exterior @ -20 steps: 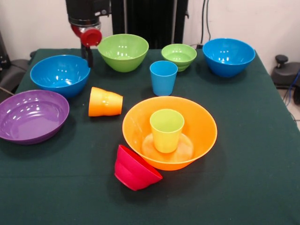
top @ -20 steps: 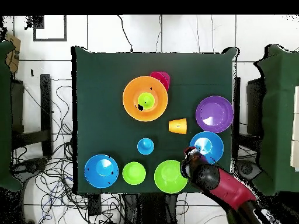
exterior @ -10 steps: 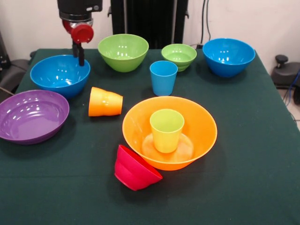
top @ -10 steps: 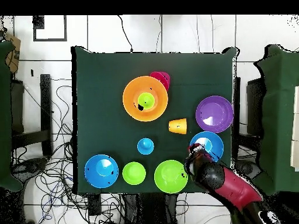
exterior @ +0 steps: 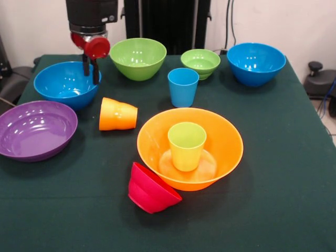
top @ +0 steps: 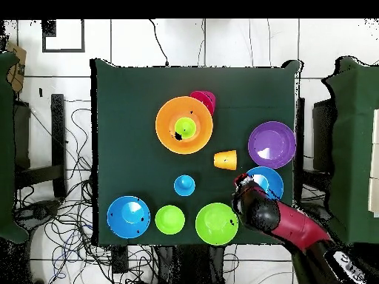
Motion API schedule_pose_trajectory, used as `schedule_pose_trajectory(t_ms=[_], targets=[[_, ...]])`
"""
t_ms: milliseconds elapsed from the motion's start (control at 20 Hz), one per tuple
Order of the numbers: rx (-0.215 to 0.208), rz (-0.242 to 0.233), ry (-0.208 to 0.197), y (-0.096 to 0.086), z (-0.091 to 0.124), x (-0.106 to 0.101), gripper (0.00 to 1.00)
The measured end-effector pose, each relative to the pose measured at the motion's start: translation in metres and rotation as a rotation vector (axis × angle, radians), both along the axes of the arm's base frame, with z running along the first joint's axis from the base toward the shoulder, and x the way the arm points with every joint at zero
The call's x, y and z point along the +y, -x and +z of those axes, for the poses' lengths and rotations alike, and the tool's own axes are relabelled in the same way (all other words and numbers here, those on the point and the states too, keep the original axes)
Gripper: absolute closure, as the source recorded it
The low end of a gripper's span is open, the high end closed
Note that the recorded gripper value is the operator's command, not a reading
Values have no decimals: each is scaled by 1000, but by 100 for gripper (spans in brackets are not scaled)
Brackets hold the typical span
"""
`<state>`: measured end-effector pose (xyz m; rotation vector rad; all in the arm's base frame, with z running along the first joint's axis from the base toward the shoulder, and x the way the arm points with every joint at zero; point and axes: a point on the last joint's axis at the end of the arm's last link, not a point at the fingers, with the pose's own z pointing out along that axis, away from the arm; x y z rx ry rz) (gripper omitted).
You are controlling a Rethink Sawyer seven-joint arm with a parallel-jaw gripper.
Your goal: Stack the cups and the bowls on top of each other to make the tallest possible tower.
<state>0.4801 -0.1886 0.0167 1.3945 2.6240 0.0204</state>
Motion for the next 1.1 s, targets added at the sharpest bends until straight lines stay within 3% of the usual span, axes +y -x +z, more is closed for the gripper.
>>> schedule_pose_trajectory(t_ms=[100,200,250,600,800,1100], targets=[[-40,113,-3,-11,-4,3,0],[-65,185,-7,-18,-5,4,0],[-87,259,-11,-26,-6,3,0],[-109,531,-37,-50,-7,-4,0],[-98,560,-40,-52,-4,-7,0],[-68,541,-26,-46,-1,-15,0]])
